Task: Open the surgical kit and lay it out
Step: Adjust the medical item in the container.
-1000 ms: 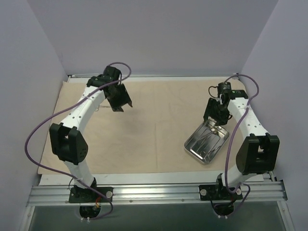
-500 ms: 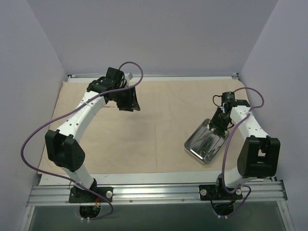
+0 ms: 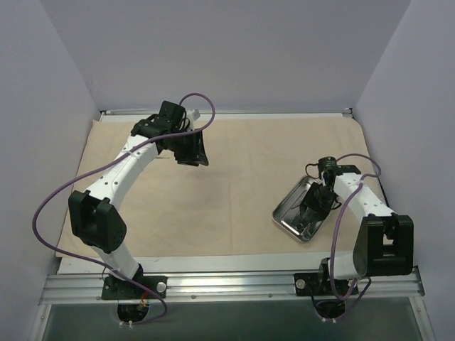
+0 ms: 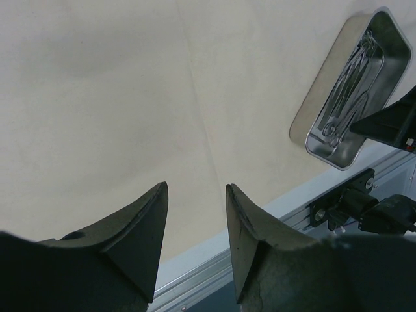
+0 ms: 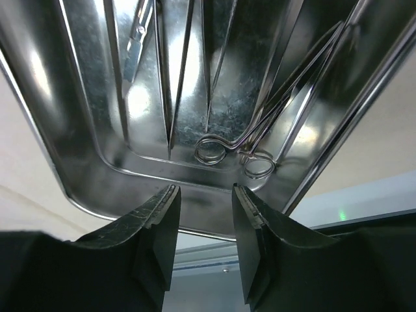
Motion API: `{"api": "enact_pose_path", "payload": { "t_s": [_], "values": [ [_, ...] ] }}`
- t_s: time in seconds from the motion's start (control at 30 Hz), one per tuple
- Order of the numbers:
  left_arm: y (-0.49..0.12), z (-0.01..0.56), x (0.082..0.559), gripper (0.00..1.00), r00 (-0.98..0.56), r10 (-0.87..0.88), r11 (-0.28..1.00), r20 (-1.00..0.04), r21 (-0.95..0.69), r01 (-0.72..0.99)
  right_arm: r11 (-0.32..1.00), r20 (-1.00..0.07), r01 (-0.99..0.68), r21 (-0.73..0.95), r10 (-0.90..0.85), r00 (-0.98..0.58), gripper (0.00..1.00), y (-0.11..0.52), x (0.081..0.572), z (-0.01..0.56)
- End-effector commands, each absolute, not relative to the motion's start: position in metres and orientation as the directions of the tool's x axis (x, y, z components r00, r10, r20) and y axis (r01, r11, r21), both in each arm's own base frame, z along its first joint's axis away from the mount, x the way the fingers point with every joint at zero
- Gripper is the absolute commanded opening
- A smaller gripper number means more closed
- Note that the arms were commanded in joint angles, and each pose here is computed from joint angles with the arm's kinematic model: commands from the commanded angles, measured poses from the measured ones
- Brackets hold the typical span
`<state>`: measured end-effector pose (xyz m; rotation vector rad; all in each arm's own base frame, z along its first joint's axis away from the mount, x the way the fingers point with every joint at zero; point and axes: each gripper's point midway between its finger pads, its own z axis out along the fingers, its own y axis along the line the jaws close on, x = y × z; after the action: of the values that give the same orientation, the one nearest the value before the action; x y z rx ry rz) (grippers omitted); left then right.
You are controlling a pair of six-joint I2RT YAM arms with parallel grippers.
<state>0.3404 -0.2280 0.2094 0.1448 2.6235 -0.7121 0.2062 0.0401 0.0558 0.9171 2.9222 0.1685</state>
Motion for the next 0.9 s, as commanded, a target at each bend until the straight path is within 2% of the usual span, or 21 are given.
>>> {"api": "enact_pose_path", "payload": {
  "t_s": [0.0,0.3,0.7,0.87],
  "values": [
    [-0.232,0.221,0.351,0.49,-0.885,-0.008,0.852,-0.465,-0.467,0.237,0.808,0.016,0.581,0.103,0.582,-0.813,0.37,0.045,0.187,0.048],
    [-0.226,0.208,0.353,0.49,-0.902,-0.022,0.861,-0.431,-0.467,0.202,0.81,0.059,0.583,0.067,0.58,-0.812,0.34,0.047,0.174,0.016],
    [-0.22,0.2,0.355,0.49,-0.914,-0.039,0.869,-0.403,-0.466,0.168,0.817,0.088,0.576,0.023,0.572,-0.815,0.36,0.048,0.171,-0.018],
    [-0.215,0.198,0.355,0.49,-0.917,-0.046,0.875,-0.397,-0.459,0.154,0.825,0.08,0.565,-0.016,0.565,-0.821,0.32,0.045,0.174,-0.034]
  ]
}}
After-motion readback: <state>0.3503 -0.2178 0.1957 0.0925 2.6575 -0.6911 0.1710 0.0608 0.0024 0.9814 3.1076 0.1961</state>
